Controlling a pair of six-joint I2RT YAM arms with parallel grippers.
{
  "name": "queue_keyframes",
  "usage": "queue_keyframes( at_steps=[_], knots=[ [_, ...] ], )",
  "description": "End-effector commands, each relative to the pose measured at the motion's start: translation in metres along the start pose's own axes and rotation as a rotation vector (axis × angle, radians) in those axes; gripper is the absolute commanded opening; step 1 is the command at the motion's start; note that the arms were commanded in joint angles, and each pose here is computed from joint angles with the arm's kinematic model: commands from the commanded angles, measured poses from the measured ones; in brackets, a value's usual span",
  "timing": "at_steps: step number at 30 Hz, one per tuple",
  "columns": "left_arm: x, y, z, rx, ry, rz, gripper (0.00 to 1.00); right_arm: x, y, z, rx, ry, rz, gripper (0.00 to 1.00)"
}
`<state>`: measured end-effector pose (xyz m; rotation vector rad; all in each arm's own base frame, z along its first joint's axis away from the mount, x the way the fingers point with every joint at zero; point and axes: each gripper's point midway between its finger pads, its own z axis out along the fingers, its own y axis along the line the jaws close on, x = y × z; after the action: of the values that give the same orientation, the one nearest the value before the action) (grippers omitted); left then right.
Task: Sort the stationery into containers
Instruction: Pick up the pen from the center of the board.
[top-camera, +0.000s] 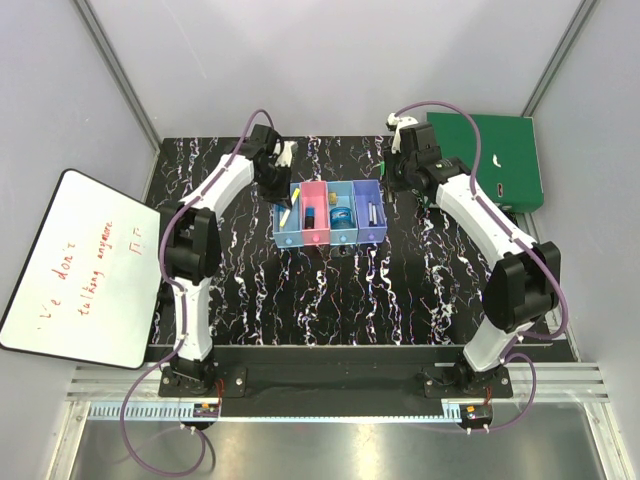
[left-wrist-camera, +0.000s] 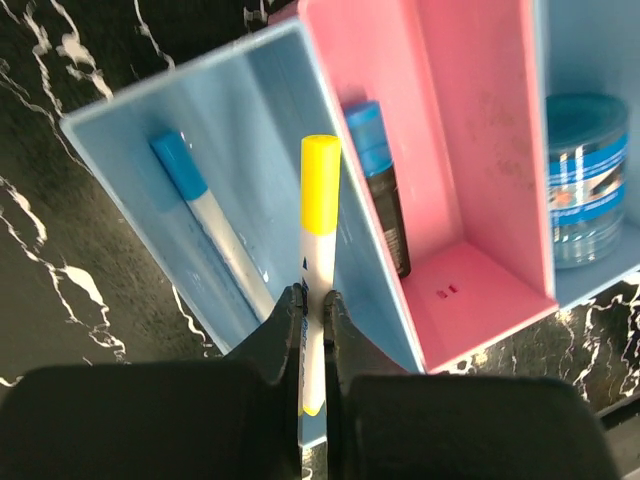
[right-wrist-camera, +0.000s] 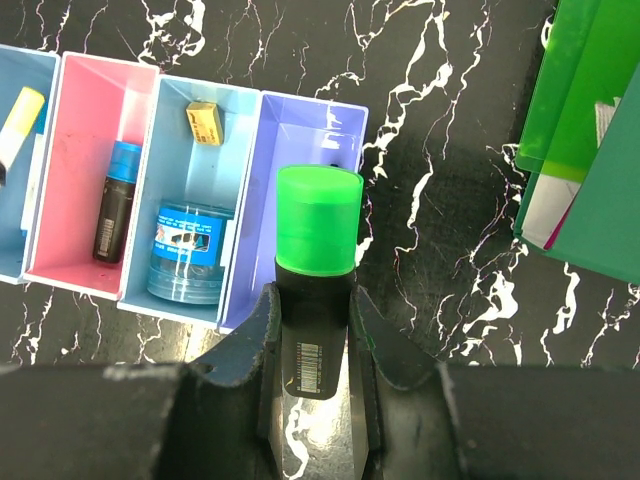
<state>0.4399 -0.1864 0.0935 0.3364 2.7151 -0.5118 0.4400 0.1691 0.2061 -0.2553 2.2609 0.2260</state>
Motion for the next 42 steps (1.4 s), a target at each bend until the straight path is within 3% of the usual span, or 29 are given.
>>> queue_keyframes(
  at_steps=[1,14,25,26,30,33,42],
  knots=[
    [-0.035,-0.01,-0.025,0.018,-0.119,0.022,0.0,-0.025,0.01,-0.008,-0.037,-0.076,-0.02,0.0],
    [-0.015,0.014,0.004,-0.048,-0.05,0.033,0.0,-0.057,0.057,-0.002,-0.143,-0.137,-0.055,0.0],
    [-0.016,0.016,0.003,-0.056,-0.057,0.044,0.01,-0.064,0.088,0.003,-0.2,-0.149,-0.077,0.0],
    [-0.015,0.016,0.004,-0.056,-0.055,0.044,0.03,-0.064,0.09,0.004,-0.205,-0.15,-0.078,0.0],
    [-0.013,0.016,0.008,-0.049,-0.044,0.042,0.27,-0.063,0.108,0.014,-0.233,-0.142,-0.094,0.0],
    [-0.012,0.017,0.011,-0.044,-0.039,0.043,0.34,-0.065,0.119,0.023,-0.249,-0.144,-0.106,0.0],
    [-0.022,0.012,-0.009,-0.004,-0.086,0.048,0.34,-0.067,0.136,0.056,-0.258,-0.142,-0.122,0.0]
  ],
)
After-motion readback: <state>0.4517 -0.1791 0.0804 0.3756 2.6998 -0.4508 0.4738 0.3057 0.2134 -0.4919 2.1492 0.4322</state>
